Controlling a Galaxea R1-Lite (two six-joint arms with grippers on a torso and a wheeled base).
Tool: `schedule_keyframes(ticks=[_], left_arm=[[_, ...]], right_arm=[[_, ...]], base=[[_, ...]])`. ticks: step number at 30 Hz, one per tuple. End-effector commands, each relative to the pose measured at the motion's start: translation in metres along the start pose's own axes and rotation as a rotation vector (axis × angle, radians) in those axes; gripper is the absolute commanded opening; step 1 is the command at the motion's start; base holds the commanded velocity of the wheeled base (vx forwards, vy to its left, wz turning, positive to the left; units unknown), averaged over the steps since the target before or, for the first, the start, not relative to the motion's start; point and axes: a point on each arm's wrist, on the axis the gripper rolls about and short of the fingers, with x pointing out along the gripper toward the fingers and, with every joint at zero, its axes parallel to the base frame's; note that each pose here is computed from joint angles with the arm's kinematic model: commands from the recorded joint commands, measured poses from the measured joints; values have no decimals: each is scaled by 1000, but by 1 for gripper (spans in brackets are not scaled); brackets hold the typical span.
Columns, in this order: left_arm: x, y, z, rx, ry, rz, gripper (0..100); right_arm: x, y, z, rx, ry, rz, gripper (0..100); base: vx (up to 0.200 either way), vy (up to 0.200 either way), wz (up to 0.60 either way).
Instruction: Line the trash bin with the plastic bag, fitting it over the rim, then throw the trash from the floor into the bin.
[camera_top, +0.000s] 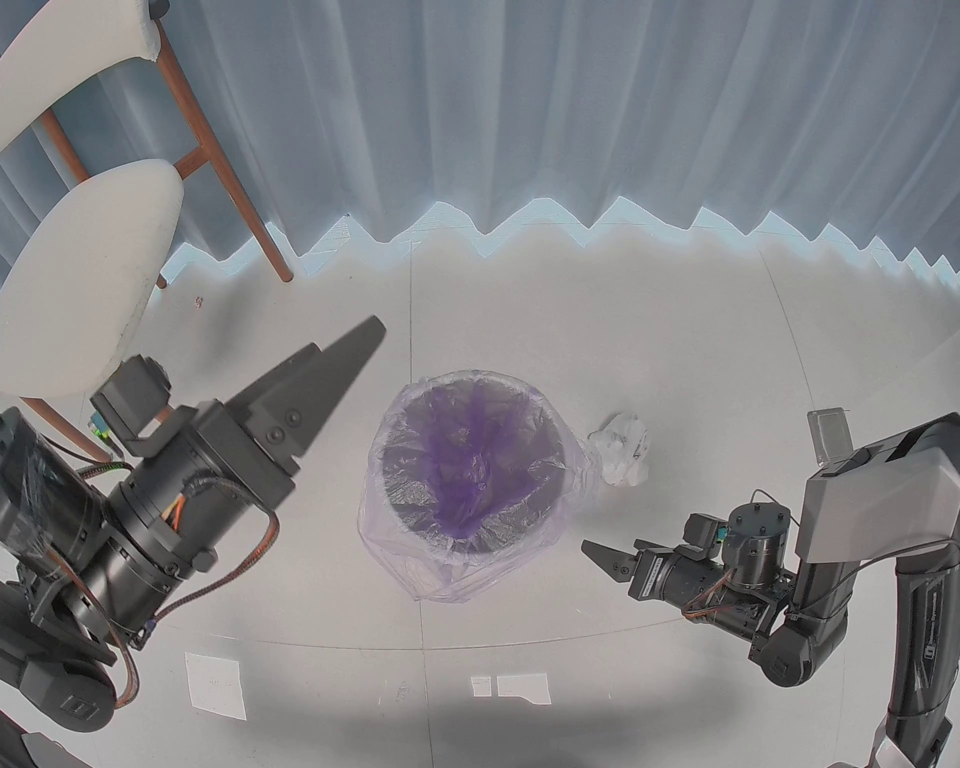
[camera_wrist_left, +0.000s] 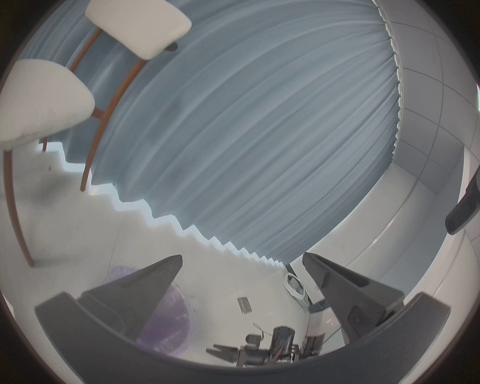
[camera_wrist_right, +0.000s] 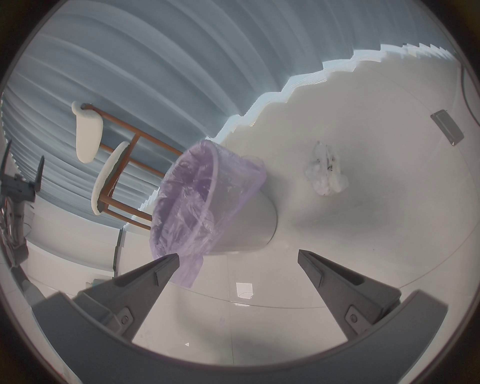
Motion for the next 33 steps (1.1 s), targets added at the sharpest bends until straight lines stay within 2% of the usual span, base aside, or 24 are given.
schedule_keyframes(ticks=[1, 9, 22, 33], left_arm=[[1, 11, 19, 37, -79, 44, 100], [-4, 13, 18, 47, -50, 16, 100], [-6, 12, 19, 47, -47, 15, 100], [-9, 14, 14, 43, -25, 22, 100]], right_arm=[[18, -5, -8, -17, -8, 0, 100], [33, -7, -7, -20, -35, 11, 100], [61, -11, -5, -32, -92, 36, 100], [71, -16, -8, -32, -105, 24, 100]], base=[[0, 0, 0], [0, 0, 0], [0, 0, 0], [0, 0, 0]])
